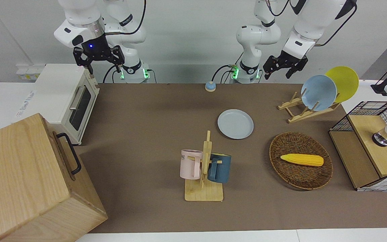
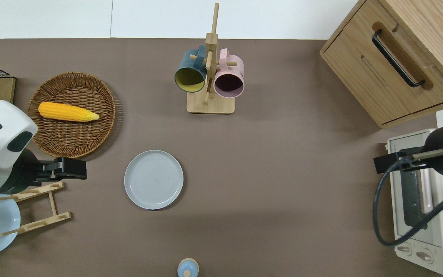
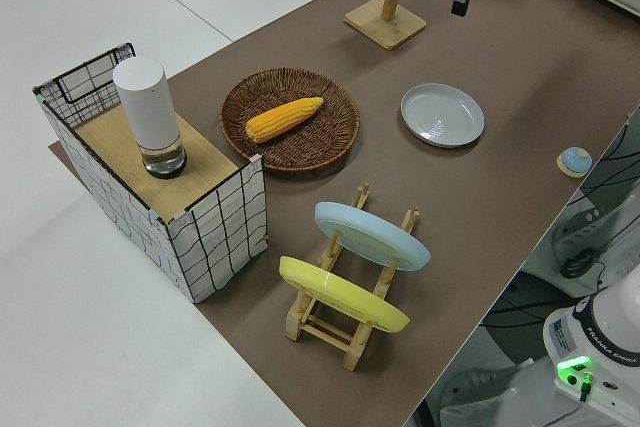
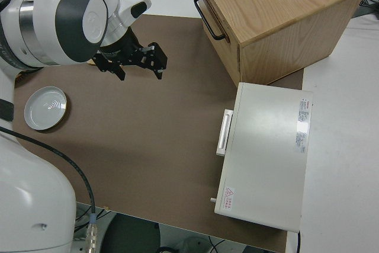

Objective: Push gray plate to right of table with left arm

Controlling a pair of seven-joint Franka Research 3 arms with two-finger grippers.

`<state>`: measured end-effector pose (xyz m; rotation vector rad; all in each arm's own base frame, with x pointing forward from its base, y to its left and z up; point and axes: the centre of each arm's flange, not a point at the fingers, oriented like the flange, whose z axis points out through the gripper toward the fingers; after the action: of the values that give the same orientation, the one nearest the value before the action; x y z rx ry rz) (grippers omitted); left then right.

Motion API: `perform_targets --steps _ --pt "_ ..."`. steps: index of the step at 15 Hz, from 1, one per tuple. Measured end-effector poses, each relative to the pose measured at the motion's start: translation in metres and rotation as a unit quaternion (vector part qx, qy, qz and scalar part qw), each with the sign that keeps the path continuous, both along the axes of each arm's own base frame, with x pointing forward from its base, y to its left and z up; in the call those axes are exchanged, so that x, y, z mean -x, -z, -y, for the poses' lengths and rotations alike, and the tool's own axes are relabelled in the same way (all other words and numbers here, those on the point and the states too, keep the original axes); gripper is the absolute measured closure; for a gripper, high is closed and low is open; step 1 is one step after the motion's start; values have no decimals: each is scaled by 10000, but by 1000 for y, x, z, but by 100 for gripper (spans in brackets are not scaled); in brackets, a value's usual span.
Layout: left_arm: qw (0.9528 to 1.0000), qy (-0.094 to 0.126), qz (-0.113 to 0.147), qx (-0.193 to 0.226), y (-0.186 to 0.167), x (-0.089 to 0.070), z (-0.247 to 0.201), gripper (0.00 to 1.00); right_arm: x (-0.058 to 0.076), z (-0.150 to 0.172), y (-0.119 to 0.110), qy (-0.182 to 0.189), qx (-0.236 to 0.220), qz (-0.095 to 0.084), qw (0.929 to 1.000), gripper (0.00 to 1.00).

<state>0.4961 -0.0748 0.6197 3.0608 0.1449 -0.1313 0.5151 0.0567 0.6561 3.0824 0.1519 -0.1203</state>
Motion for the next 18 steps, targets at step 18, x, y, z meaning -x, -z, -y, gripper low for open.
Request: perform_targets --steps 18 --pt "10000 -58 -53 -2 33 -7 -3 0 0 0 0 0 0 0 10000 0"
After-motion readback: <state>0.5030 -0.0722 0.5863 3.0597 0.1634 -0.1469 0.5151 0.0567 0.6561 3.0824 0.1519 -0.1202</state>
